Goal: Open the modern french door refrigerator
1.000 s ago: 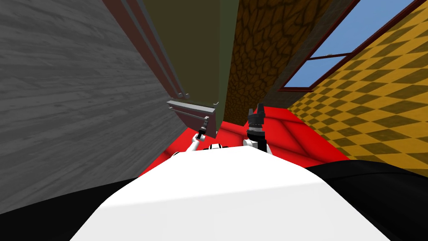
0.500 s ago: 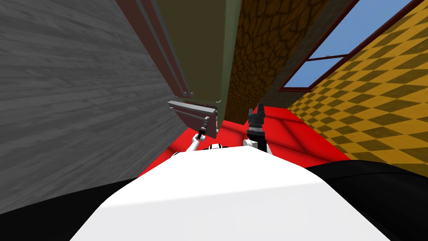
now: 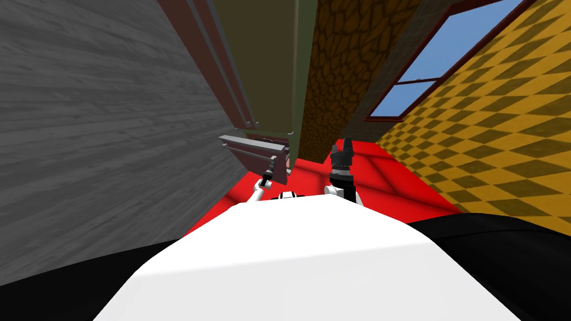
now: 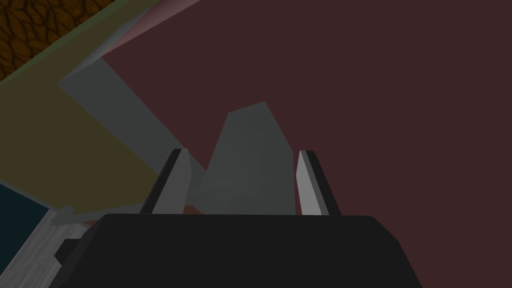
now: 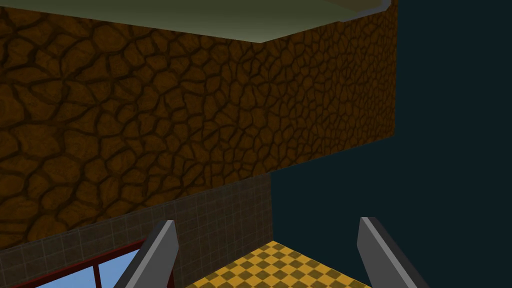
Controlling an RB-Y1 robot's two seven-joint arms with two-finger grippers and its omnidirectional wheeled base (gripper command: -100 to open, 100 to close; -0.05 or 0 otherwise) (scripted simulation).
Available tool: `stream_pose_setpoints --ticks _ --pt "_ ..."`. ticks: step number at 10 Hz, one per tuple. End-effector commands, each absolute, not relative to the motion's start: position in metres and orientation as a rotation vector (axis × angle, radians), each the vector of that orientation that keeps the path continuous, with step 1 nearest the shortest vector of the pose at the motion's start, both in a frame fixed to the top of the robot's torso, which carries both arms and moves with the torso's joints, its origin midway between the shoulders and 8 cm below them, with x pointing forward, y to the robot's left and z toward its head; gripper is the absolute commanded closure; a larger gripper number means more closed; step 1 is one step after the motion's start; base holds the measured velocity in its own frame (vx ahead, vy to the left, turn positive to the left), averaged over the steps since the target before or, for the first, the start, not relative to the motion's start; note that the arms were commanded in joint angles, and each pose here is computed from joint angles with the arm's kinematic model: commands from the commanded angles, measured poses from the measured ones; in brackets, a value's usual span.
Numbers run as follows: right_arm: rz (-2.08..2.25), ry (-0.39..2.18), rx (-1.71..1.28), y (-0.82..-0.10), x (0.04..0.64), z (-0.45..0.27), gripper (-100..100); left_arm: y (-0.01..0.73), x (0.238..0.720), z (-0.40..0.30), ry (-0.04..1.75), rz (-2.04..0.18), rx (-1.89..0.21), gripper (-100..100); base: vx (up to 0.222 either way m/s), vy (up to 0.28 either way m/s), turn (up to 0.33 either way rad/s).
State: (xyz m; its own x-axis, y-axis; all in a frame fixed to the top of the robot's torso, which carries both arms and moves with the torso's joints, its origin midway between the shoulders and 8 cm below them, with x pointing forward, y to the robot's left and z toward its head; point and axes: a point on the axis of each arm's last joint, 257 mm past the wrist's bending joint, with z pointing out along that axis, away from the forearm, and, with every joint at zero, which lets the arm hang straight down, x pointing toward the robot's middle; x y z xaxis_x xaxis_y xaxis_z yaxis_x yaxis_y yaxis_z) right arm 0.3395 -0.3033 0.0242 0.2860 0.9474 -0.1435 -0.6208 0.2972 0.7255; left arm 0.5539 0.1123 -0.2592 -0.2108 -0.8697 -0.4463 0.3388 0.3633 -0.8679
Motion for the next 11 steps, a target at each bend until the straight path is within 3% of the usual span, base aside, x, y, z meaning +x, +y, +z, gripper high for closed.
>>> stream_pose_setpoints --ticks 1,2,3,10,11 --pt "1.140 0.635 0.614 -0.303 0.340 0.024 0 0.153 0.548 -0.261 1.334 -1.161 -0.568 100 -0.135 0.027 -0.180" --pt "1.140 0.635 0.614 -0.303 0.339 0.024 0 0.175 0.544 -0.260 1.322 -1.137 -0.583 100 -0.145 0.043 -0.240" --pt "1.140 0.635 0.614 -0.303 0.340 0.024 0 0.162 0.556 -0.248 1.329 -1.153 -0.571 -100 -0.118 0.028 -0.054" --pt "1.140 0.635 0.614 -0.303 0.339 0.024 0 0.157 0.601 -0.203 1.329 -1.150 -0.570 -100 -0.057 0.002 0.001" --pt "1.140 0.635 0.614 -0.303 0.339 0.024 0 0.159 0.593 -0.222 1.351 -1.144 -0.586 -100 -0.022 0.002 -0.003"
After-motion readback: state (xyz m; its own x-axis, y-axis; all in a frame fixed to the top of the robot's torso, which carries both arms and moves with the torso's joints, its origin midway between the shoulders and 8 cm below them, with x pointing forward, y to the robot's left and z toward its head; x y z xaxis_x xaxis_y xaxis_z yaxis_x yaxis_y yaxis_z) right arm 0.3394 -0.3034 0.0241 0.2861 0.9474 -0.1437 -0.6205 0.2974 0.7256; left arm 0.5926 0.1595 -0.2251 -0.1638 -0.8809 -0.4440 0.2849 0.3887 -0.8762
